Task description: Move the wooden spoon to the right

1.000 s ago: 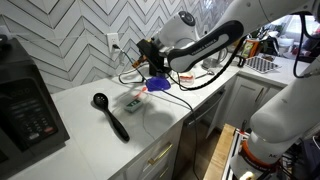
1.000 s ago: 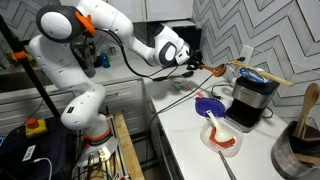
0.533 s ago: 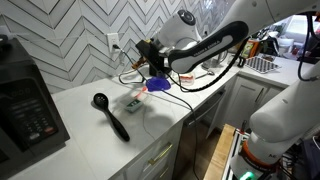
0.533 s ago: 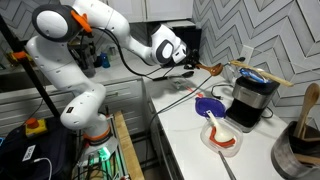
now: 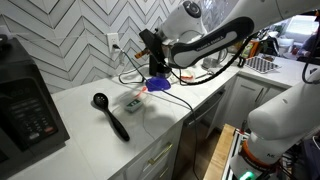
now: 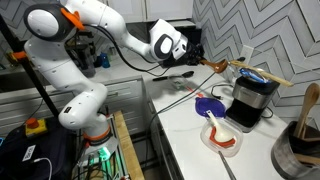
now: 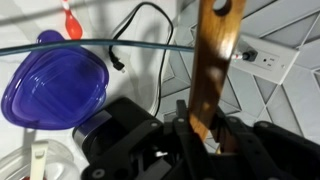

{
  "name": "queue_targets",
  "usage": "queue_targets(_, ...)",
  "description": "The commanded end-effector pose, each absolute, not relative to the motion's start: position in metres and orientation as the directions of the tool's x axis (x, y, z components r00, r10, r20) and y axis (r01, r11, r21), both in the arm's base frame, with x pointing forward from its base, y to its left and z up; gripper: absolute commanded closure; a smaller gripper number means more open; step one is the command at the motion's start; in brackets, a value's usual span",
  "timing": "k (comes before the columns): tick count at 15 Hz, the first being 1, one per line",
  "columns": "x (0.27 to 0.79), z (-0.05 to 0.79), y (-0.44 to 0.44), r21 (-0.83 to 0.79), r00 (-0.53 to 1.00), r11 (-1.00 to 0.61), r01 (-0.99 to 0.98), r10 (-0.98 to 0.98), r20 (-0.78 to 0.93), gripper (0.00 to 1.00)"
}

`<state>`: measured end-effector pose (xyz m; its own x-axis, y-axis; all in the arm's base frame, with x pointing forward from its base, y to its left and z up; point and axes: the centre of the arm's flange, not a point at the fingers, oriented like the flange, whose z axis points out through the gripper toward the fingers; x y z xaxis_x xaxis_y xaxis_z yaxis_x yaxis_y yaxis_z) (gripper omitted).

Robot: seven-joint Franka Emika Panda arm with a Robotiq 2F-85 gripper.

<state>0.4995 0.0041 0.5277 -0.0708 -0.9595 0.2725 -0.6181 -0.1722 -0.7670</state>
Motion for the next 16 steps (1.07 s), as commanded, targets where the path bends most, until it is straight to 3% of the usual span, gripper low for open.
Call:
queue_targets(1, 0.478, 0.524, -0.019, -0.724, -0.193, -0.1, -0.683, -0.931, 0.311, 0.94)
queue_targets(4, 0.466, 0.519, -0.053, -0.672, -0.26, -0.037, -0.74, -0.905, 0.336, 0.94)
queue_targets(10, 0.452, 0.5, -0.133, -0.512, -0.113, -0.113, -0.852, -0.914, 0.39, 0.94)
queue_targets(16, 0.43, 0.492, -0.187, -0.414, -0.145, -0.04, -0.909, -0.903, 0.405, 0.94)
